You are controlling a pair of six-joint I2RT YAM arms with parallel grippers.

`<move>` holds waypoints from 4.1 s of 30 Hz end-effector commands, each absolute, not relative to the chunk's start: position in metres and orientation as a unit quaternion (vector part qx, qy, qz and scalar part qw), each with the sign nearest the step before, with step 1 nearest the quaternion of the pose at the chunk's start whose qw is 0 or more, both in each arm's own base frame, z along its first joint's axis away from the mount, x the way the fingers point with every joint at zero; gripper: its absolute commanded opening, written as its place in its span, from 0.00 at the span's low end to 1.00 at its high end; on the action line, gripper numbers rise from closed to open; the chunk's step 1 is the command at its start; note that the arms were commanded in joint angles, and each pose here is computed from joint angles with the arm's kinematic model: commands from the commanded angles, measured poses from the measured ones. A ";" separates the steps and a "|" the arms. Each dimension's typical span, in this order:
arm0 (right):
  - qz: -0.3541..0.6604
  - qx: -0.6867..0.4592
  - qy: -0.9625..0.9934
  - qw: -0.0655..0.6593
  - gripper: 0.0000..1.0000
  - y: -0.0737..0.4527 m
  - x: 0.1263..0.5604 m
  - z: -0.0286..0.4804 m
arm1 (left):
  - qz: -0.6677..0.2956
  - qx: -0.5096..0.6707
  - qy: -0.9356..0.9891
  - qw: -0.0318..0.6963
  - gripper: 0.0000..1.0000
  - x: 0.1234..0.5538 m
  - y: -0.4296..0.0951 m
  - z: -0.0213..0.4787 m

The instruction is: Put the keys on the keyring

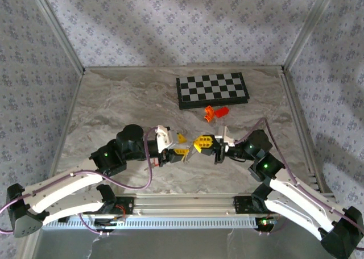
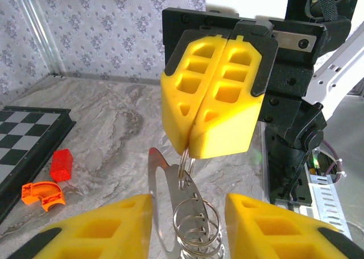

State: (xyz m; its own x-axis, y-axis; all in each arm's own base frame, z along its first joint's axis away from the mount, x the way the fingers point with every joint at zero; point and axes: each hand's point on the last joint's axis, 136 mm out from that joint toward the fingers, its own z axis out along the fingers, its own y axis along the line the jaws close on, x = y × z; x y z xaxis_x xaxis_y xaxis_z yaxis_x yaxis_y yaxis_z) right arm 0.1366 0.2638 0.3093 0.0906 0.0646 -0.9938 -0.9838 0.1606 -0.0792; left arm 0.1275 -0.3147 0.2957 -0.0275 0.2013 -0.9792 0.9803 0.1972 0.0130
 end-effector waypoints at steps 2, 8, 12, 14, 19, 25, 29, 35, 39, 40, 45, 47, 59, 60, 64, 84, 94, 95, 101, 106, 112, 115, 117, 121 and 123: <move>0.463 -0.477 0.462 0.587 0.00 0.264 0.125 0.332 | -0.406 0.493 0.573 0.514 0.34 0.123 -0.315 0.317; 0.465 -0.480 0.461 0.584 0.00 0.266 0.124 0.331 | -0.412 0.494 0.565 0.516 0.31 0.123 -0.318 0.319; 0.466 -0.482 0.460 0.582 0.00 0.268 0.123 0.330 | -0.417 0.497 0.564 0.510 0.30 0.122 -0.321 0.318; 0.466 -0.483 0.460 0.581 0.00 0.268 0.123 0.330 | -0.417 0.497 0.564 0.510 0.30 0.122 -0.322 0.317; 0.467 -0.485 0.460 0.579 0.00 0.270 0.122 0.329 | -0.420 0.497 0.561 0.511 0.25 0.122 -0.324 0.318; 0.468 -0.486 0.459 0.578 0.00 0.270 0.122 0.329 | -0.423 0.502 0.562 0.503 0.21 0.122 -0.328 0.314; 0.469 -0.487 0.457 0.578 0.00 0.271 0.120 0.330 | -0.423 0.506 0.565 0.496 0.21 0.122 -0.330 0.310; 0.468 -0.488 0.459 0.577 0.00 0.272 0.120 0.328 | -0.425 0.504 0.560 0.501 0.01 0.121 -0.328 0.314; 0.464 -0.488 0.461 0.578 0.00 0.271 0.121 0.328 | -0.427 0.503 0.558 0.504 0.00 0.120 -0.327 0.315; 0.462 -0.488 0.463 0.578 0.00 0.271 0.121 0.328 | -0.427 0.503 0.558 0.504 0.00 0.120 -0.327 0.315; 0.435 -0.484 0.486 0.583 0.26 0.262 0.123 0.328 | -0.425 0.508 0.552 0.506 0.00 0.116 -0.323 0.318; 0.421 -0.482 0.496 0.587 0.35 0.258 0.125 0.327 | -0.420 0.515 0.553 0.503 0.00 0.115 -0.321 0.316; 0.380 -0.491 0.536 0.573 0.35 0.262 0.129 0.315 | -0.349 0.566 0.585 0.465 0.00 0.117 -0.309 0.305; 0.375 -0.495 0.537 0.571 0.35 0.263 0.129 0.313 | -0.345 0.570 0.587 0.460 0.00 0.117 -0.309 0.304; 0.362 -0.510 0.538 0.564 0.35 0.271 0.128 0.308 | -0.337 0.579 0.590 0.450 0.00 0.118 -0.310 0.304; 0.338 -0.529 0.549 0.553 0.16 0.285 0.134 0.294 | -0.331 0.594 0.594 0.431 0.00 0.117 -0.314 0.298; 0.332 -0.533 0.557 0.544 0.00 0.288 0.135 0.288 | -0.346 0.583 0.583 0.448 0.00 0.116 -0.314 0.306; 0.330 -0.530 0.559 0.546 0.00 0.288 0.136 0.288 | -0.348 0.579 0.581 0.453 0.00 0.116 -0.314 0.308; 0.374 -0.510 0.537 0.559 0.00 0.283 0.126 0.301 | -0.364 0.546 0.576 0.487 0.21 0.116 -0.306 0.315; 0.432 -0.493 0.494 0.571 0.00 0.279 0.112 0.323 | -0.395 0.511 0.559 0.521 0.25 0.109 -0.295 0.327; 0.477 -0.472 0.457 0.584 0.00 0.276 0.105 0.344 | -0.426 0.492 0.542 0.531 0.30 0.100 -0.289 0.335; 0.497 -0.465 0.437 0.588 0.00 0.275 0.100 0.352 | -0.439 0.489 0.533 0.532 0.33 0.098 -0.290 0.338; 0.504 -0.461 0.432 0.589 0.00 0.274 0.099 0.355 | -0.447 0.488 0.526 0.534 0.34 0.096 -0.291 0.340; 0.514 -0.456 0.421 0.593 0.00 0.273 0.097 0.361 | -0.471 0.485 0.507 0.534 0.35 0.091 -0.296 0.347; 0.516 -0.456 0.419 0.592 0.00 0.274 0.096 0.361 | -0.475 0.486 0.504 0.533 0.35 0.091 -0.298 0.348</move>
State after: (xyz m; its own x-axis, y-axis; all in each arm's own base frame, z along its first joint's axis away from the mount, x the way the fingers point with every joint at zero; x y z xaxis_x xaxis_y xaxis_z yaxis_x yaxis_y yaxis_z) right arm 0.1038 0.2777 0.3418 0.0937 0.1556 -0.9834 -0.9936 0.0769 -0.0825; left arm 0.0992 -0.2947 0.3293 0.0262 0.0616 -0.9978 0.9914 0.1261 0.0338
